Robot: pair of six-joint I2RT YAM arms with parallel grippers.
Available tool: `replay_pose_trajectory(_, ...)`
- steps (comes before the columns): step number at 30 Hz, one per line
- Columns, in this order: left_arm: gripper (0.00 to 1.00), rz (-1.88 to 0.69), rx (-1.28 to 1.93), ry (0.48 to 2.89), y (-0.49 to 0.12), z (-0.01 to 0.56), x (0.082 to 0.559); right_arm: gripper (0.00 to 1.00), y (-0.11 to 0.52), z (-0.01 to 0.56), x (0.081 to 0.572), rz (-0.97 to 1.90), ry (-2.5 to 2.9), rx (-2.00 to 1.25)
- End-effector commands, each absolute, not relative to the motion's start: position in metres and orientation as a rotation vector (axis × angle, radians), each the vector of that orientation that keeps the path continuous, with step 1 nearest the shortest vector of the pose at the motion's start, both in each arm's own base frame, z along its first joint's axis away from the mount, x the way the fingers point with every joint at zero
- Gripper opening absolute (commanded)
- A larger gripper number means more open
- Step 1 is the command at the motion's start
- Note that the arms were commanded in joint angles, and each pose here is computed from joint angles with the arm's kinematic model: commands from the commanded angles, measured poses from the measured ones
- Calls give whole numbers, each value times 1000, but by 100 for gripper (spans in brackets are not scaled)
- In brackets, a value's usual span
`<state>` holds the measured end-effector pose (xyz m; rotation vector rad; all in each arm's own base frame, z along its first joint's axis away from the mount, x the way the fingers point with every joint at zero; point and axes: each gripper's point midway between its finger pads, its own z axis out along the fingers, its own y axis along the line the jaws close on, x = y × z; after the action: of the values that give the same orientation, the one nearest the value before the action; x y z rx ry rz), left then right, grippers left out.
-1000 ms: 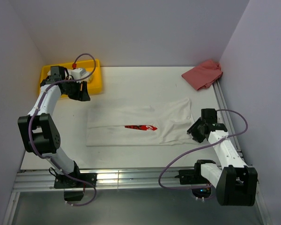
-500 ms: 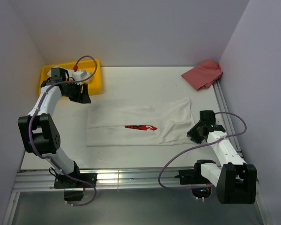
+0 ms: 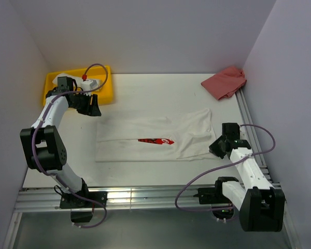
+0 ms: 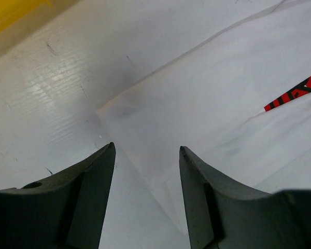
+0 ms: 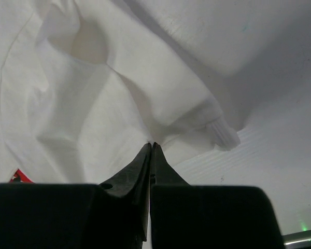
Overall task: Roll the t-shirts
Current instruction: Roll the tshirt
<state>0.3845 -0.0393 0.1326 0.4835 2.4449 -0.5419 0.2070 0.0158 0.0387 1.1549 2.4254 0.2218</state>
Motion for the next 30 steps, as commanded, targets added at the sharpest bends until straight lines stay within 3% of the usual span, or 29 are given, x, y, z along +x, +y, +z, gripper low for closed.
replay_pose_trajectory(1,58,-544,522,2386,-42,146,386,0,12,56,207,211,2381,1133)
replay_pose_trajectory(30,58,-560,521,2433,-40,129,385,3,25,75,178,206,2404,1117)
